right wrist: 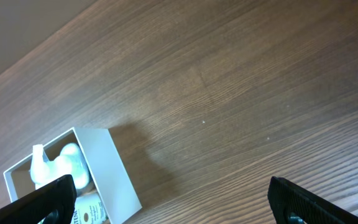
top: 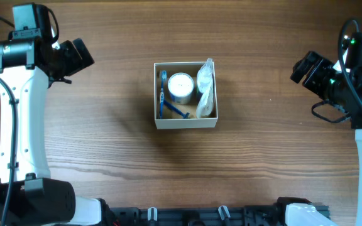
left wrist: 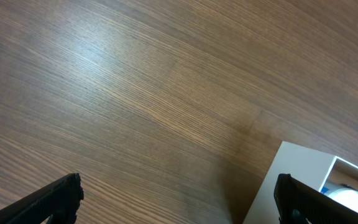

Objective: Pack container

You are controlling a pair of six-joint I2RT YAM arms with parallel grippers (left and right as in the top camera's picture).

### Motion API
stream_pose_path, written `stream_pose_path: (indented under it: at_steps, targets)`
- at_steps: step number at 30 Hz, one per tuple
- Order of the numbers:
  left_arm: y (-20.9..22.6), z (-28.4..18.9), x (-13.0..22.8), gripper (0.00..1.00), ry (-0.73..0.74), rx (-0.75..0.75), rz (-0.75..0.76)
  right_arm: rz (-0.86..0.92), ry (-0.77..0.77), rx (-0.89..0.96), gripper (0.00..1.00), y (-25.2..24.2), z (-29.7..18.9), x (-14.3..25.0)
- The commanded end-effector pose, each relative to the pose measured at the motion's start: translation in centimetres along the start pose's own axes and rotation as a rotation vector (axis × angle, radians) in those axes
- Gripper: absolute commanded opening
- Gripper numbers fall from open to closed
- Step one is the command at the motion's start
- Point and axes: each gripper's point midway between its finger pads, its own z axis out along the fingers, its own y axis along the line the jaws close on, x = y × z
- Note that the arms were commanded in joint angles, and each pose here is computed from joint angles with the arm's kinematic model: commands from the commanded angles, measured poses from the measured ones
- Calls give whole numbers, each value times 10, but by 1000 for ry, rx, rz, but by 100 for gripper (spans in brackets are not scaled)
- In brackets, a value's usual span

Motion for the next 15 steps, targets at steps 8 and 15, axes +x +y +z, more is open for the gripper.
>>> stream_pose_path:
  at_steps: [8, 15]
  targets:
    - [5, 1, -2, 100, -1, -14, -9, 5, -10, 19, 100, -3, 1, -4]
    - [5, 1, -2, 100, 0, -14, -9, 4, -44, 0, 100, -2, -12, -4]
